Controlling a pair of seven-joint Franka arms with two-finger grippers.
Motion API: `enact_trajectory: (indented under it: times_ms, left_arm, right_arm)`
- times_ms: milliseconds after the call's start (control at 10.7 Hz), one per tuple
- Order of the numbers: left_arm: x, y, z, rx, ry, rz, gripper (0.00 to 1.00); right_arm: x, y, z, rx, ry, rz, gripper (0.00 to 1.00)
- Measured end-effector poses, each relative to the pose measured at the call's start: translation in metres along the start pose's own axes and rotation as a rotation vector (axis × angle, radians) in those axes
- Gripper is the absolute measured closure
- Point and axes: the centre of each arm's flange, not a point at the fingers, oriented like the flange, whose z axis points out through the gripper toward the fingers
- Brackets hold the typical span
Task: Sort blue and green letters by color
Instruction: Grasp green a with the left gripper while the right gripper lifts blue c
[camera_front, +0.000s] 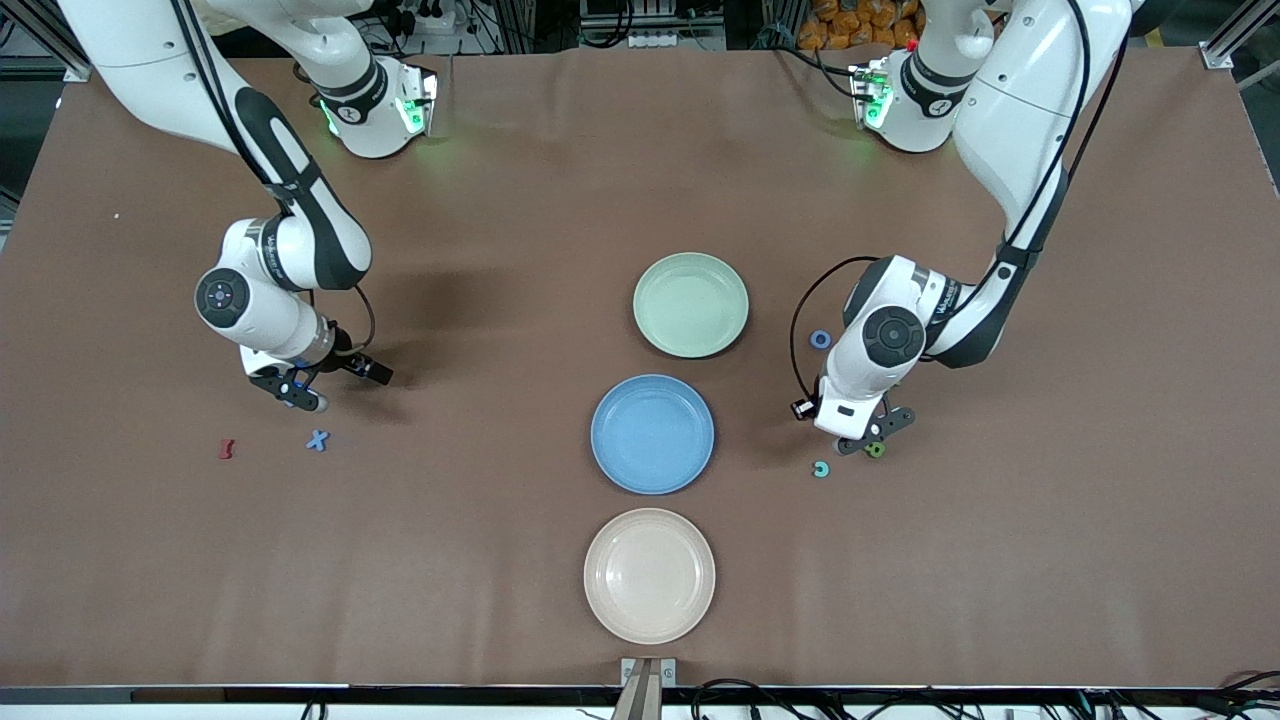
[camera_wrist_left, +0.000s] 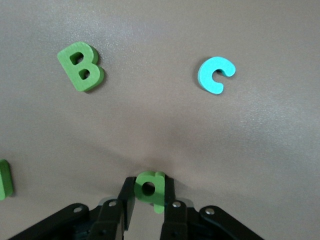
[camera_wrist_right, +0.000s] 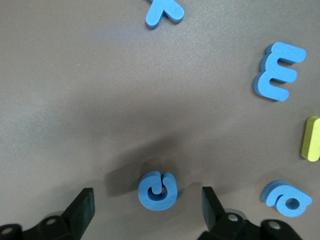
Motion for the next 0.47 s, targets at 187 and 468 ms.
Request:
enact_trajectory:
  times_ms: [187, 468]
  left_arm:
    - [0.0000, 0.0000, 0.0000, 0.000, 0.000, 0.000, 0.73]
    - [0.0016, 0.0006, -0.0021, -0.003, 0.004, -0.001, 0.73]
  right_arm:
    - [0.0003, 0.0001, 0.0004, 0.001, 0.002, 0.000, 0.11]
    - [0.0022, 0.0039, 0.0008, 0.001, 0.001, 0.000, 0.53]
